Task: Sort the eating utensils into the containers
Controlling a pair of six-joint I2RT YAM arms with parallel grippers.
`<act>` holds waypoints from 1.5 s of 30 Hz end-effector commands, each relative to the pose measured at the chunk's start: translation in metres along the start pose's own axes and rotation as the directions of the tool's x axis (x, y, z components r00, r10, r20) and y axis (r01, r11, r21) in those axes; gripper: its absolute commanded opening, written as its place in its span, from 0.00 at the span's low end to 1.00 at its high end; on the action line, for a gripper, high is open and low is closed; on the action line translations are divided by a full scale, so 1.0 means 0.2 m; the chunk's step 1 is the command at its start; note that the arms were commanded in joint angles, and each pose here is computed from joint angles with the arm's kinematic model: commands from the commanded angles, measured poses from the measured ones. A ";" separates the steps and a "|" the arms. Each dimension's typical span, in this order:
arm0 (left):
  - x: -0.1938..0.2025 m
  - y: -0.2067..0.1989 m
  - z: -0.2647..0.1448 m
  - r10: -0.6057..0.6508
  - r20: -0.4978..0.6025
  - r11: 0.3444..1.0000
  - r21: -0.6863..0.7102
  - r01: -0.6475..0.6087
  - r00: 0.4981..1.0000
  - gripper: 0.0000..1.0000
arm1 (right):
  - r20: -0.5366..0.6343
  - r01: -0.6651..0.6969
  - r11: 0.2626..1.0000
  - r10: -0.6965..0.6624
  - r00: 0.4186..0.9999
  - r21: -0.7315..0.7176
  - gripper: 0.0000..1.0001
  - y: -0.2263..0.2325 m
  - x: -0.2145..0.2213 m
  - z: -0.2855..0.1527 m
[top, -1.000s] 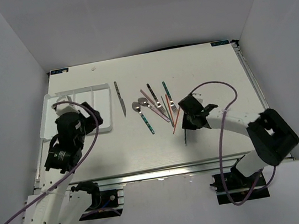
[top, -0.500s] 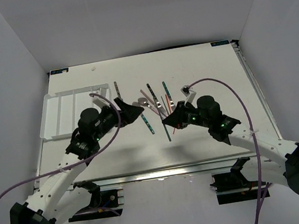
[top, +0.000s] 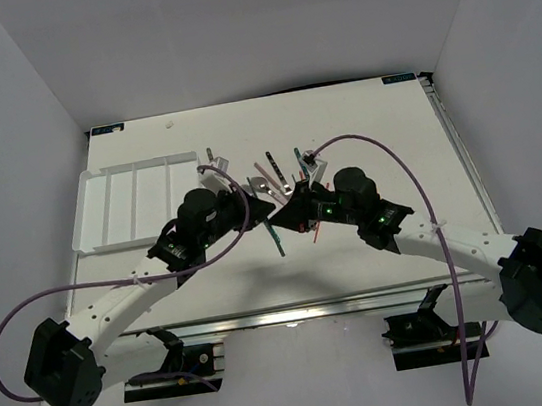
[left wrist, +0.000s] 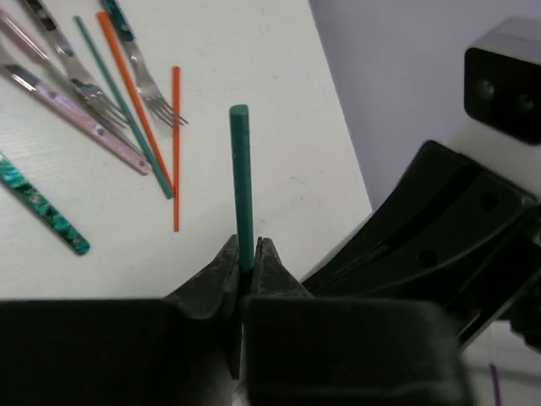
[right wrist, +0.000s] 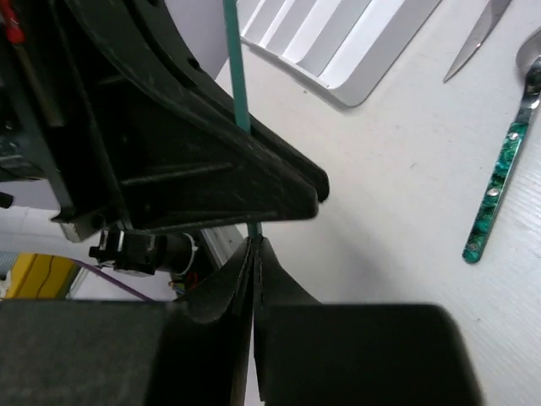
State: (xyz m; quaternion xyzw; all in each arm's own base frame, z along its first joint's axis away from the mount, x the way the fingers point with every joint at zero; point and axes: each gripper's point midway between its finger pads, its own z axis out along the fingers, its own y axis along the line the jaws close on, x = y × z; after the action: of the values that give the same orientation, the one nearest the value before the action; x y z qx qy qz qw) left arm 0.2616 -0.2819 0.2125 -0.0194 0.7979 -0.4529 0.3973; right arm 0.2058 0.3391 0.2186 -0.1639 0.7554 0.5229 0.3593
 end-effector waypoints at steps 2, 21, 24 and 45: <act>-0.13 0.06 -0.01 0.079 0.055 0.985 -0.158 -0.069 0.995 0.00 | 0.094 0.016 0.999 -0.013 0.995 -0.038 0.21 0.10 -0.15 0.02; -0.89 1.28 -0.02 0.231 -0.460 0.176 -0.847 -0.502 0.857 0.00 | 0.116 -0.036 0.891 -0.018 0.993 0.452 0.87 -0.36 -0.15 -0.36; -0.91 1.36 -0.01 0.209 -0.473 0.153 -0.849 -0.506 0.856 0.00 | 0.112 -0.018 0.888 -0.038 0.993 0.460 0.89 -0.37 -0.14 -0.38; -0.99 1.08 -0.36 0.276 -0.247 0.194 -0.932 -0.306 0.929 0.98 | 0.009 -0.053 0.498 0.089 0.996 0.866 0.88 -0.94 -0.07 -0.35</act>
State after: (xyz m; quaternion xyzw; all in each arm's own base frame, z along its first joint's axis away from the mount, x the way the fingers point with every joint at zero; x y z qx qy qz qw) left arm 0.4425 -0.0330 0.1258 -0.0495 0.9262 0.2337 0.2919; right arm 0.2890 0.2240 0.1203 0.0063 0.9243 0.1554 0.3485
